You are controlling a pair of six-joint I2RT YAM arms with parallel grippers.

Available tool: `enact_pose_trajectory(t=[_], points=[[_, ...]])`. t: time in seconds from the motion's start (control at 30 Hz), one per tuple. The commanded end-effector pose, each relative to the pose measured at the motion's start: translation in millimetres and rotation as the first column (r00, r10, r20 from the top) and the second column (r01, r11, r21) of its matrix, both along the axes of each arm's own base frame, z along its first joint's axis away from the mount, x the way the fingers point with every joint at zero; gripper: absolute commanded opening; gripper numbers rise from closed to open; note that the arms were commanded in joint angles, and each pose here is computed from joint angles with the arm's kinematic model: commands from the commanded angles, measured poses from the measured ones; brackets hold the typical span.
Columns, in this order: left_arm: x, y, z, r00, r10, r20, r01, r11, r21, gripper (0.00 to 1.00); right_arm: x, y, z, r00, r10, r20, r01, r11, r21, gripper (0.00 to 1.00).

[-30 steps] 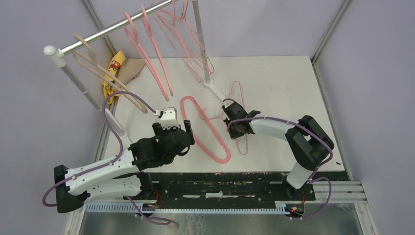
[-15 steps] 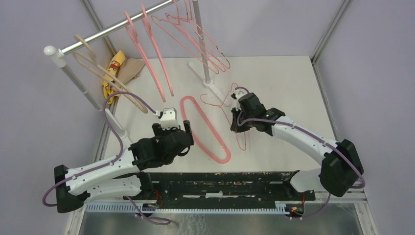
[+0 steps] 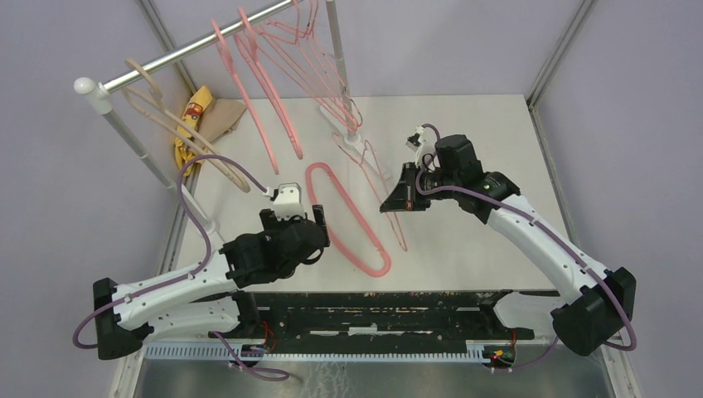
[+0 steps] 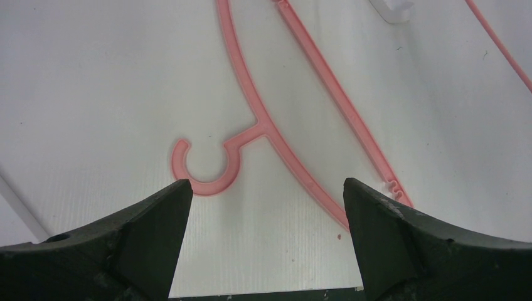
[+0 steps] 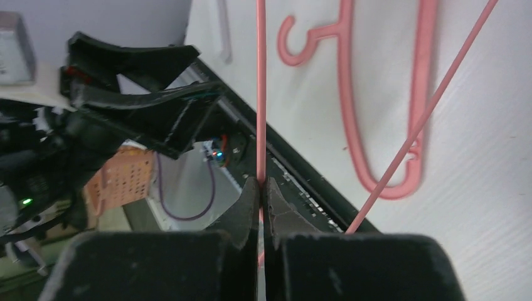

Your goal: Organize the hangers

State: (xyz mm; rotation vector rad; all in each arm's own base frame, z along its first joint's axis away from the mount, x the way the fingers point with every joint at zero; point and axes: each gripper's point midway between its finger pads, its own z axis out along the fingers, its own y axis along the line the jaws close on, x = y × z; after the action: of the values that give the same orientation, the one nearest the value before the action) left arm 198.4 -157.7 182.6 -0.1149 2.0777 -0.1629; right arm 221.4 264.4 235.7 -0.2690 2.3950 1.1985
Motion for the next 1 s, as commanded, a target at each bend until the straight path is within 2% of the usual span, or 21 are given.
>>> enact_pose_trajectory(t=[0.0,0.13,0.3,0.4,0.47,0.7,0.97], points=[[4,-1,4,0.999,0.031,0.023,-0.031,0.999,-0.022,0.96,-25,18,65,0.992,0.126,-0.003,-0.123,0.968,0.217,0.01],[4,-2,3,0.999,0.036,0.022,-0.036,0.999,-0.031,0.96,-41,19,95,0.982,0.187,0.009,-0.181,0.940,0.291,0.01],[4,-5,1,0.999,0.032,0.019,-0.031,0.999,-0.042,0.96,-42,16,129,0.984,0.160,0.073,-0.175,0.926,0.334,0.01],[4,-5,1,0.999,0.029,0.017,-0.028,0.999,-0.044,0.95,-38,23,154,0.983,0.157,0.094,-0.182,0.894,0.410,0.01],[3,-5,2,0.999,0.029,0.019,-0.028,0.998,-0.048,0.95,-31,30,172,0.983,0.155,0.101,-0.184,0.865,0.467,0.01],[2,0,5,0.999,0.036,0.030,-0.034,0.997,-0.066,0.95,-5,48,211,0.978,0.149,0.148,-0.207,0.813,0.545,0.01],[1,6,5,0.998,0.048,0.038,-0.045,0.997,-0.063,0.95,19,66,247,0.954,0.185,0.236,-0.290,0.767,0.573,0.01]])
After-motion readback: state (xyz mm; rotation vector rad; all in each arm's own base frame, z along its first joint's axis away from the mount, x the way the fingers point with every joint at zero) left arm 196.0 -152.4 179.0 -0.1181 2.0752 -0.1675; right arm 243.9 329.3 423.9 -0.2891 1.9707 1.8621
